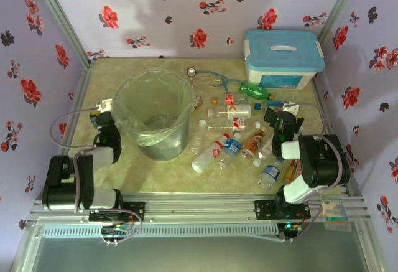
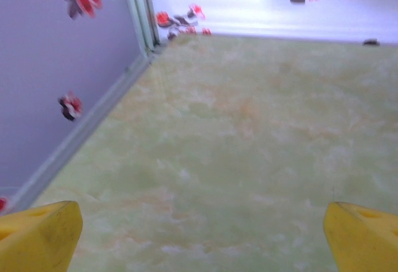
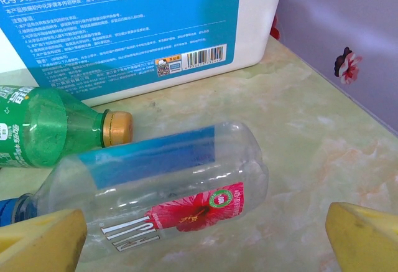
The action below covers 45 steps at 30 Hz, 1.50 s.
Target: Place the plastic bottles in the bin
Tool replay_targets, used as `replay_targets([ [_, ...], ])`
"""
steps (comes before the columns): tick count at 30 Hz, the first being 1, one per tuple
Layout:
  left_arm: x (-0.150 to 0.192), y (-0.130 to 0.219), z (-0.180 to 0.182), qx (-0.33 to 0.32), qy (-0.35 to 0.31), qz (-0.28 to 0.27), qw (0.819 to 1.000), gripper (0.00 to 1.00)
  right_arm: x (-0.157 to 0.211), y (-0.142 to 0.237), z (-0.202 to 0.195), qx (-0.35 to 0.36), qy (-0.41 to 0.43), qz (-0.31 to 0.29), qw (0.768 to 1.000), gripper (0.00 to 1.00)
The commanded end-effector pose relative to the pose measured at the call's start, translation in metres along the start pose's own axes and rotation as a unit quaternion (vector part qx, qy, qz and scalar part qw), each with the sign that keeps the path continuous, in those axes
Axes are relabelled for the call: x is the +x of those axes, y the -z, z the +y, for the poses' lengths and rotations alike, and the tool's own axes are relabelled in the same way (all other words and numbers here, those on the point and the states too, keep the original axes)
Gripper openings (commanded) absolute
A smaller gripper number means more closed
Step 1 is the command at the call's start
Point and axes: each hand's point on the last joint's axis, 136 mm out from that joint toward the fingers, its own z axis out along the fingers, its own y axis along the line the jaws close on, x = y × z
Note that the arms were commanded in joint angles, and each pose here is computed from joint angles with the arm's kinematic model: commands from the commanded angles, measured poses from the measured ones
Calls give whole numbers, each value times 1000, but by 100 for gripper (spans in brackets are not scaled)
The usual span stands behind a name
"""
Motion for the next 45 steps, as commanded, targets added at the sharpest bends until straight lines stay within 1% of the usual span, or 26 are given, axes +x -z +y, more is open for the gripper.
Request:
replay_targets([
  [1,6,17,23,-48,3,29,998,100,-13,1,-1,0,0,-9,1000,99],
  [2,2,23,29,-60,10,32,998,100,-10,1,4,-12,3,8,1000,99],
  [3,-5,33,35,-69,25,29,997,100,-16,2,7,-18,11,-2,1000,99],
  [4,-12,43,41,-80,44,24,996,100,-25,4,7,-14,12,-7,1000,99],
  [6,-24,61,48,-85,74,18,994,100,-36,10,6,-6,13,19,1000,99],
  [7,-31,70,51,-86,88,14,992,100,-48,17,6,-6,9,21,1000,99],
  [9,-40,83,57,-89,101,16,991,100,-69,29,-4,22,2,31,999,99],
  [11,-49,96,63,-98,110,24,989,100,-82,45,-14,50,-15,72,996,99],
  [13,-62,109,67,-103,121,38,987,100,-90,67,-29,89,-47,129,986,99],
  [15,-75,120,71,-109,127,57,984,100,-88,86,-40,107,-68,192,973,99],
  [17,-97,131,72,-106,131,73,983,100,-81,110,-55,133,-84,271,950,99],
  [18,-107,136,72,-103,130,86,982,100,-79,120,-62,144,-88,295,941,99],
  [19,-119,141,71,-99,133,93,982,100,-72,130,-62,139,-92,325,931,99],
  [21,-143,147,66,-79,138,100,982,100,-61,144,-73,159,-91,348,920,99],
  [23,-161,150,54,-44,141,112,983,99,-42,151,-89,184,-99,376,903,99],
  [25,-172,148,37,-2,141,141,980,99,-21,158,-92,179,-123,415,883,99],
  [26,-177,149,30,16,140,152,978,99,-13,161,-91,175,-132,427,877,99],
  [29,-180,148,14,53,128,193,971,99,3,171,-88,174,-147,448,864,97],
  [33,-182,145,1,85,116,215,966,99,23,177,-97,193,-146,468,850,94],
  [36,-176,139,-9,104,116,234,960,99,38,171,-95,179,-169,473,846,91],
  [37,-174,138,-12,108,117,239,958,99,43,168,-90,161,-178,477,846,90],
  [38,-172,136,-13,111,118,241,957,99,45,162,-82,136,-187,474,850,87],
  [40,-171,135,-14,113,119,240,957,98,43,156,-74,113,-200,463,856,86],
  [43,-171,136,-14,114,124,235,957,98,29,147,-69,91,-203,436,872,85],
  [45,-170,135,-14,113,126,231,958,97,22,142,-69,88,-199,430,876,86],
])
